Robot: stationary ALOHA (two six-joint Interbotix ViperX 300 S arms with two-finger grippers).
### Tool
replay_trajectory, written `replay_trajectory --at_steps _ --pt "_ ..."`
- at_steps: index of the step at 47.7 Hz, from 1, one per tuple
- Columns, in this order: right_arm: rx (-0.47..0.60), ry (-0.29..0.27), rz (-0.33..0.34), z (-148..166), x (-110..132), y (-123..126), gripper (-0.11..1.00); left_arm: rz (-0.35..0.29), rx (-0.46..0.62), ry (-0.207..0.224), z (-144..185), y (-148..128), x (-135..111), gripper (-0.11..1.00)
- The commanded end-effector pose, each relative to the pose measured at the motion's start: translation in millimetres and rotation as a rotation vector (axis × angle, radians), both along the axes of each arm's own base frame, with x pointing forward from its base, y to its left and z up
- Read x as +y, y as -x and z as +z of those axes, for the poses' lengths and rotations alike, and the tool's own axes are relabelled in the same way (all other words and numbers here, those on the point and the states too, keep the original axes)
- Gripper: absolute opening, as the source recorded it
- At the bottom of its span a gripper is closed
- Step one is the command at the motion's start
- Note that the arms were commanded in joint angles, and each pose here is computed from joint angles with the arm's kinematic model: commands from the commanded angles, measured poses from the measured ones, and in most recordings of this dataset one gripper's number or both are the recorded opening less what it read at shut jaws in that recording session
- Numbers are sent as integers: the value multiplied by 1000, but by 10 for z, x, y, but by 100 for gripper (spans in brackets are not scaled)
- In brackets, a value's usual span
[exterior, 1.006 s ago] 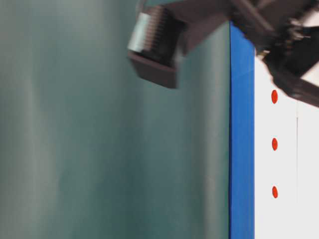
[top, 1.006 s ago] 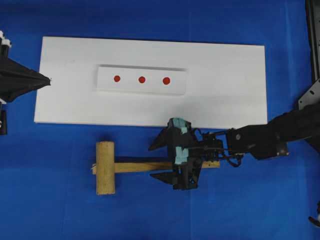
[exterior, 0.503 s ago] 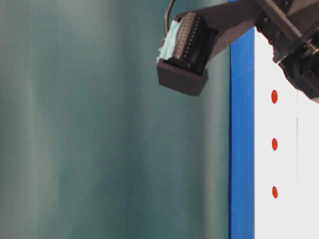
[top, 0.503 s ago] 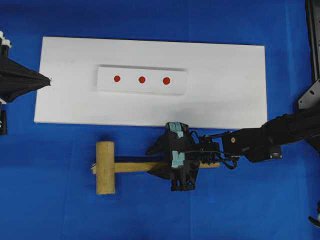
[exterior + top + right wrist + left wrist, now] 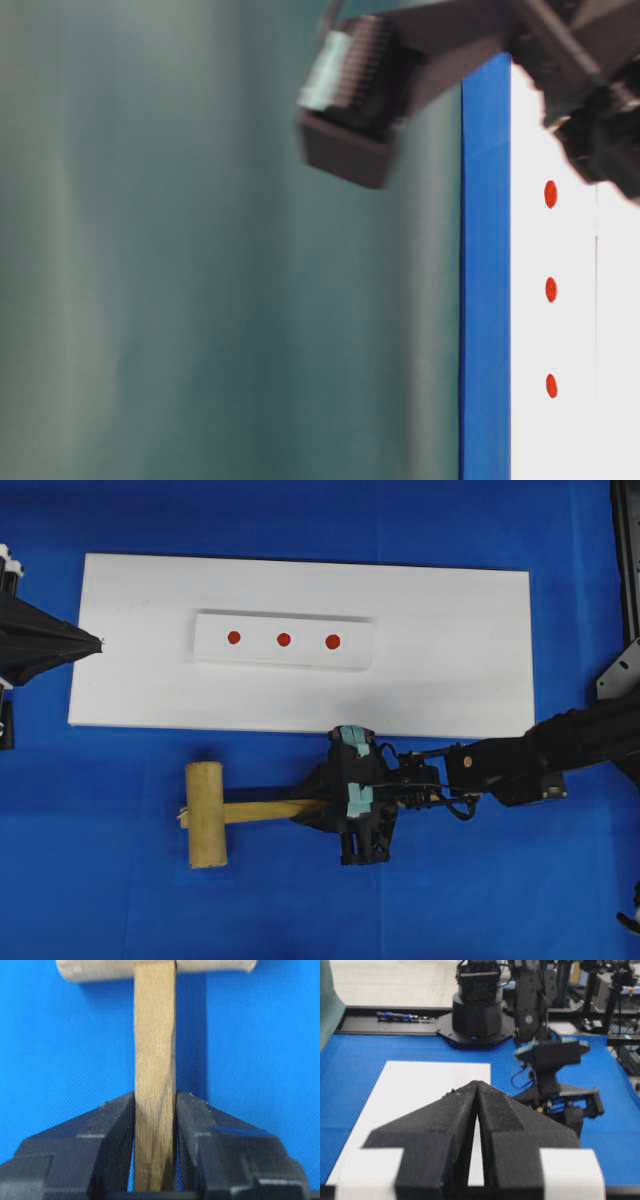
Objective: Hit the mark with a hammer.
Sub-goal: 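Lift the mallet with the right gripper and swing it over the board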
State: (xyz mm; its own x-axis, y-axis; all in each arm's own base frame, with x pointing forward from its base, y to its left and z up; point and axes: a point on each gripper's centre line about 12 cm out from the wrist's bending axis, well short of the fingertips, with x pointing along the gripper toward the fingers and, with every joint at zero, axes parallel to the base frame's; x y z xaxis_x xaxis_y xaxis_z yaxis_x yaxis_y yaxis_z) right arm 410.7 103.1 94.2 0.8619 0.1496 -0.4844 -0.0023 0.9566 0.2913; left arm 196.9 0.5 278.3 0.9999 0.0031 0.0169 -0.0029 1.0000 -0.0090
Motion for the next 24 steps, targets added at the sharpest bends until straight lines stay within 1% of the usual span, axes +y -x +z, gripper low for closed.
replay_trajectory --at_steps 1,9,18,24 --pt "-89 -23 4 429 5 -5 10 -1 -8 3 29 -10 -3 0" --pt "-124 -32 10 824 -52 120 10 -3 -9 3 32 -7 -6 0" --pt "-169 -7 33 1296 -123 262 10 -3 -9 3 32 -7 -6 0" --pt "-187 13 45 1453 -154 323 10 -3 -11 5 34 -7 -6 0"
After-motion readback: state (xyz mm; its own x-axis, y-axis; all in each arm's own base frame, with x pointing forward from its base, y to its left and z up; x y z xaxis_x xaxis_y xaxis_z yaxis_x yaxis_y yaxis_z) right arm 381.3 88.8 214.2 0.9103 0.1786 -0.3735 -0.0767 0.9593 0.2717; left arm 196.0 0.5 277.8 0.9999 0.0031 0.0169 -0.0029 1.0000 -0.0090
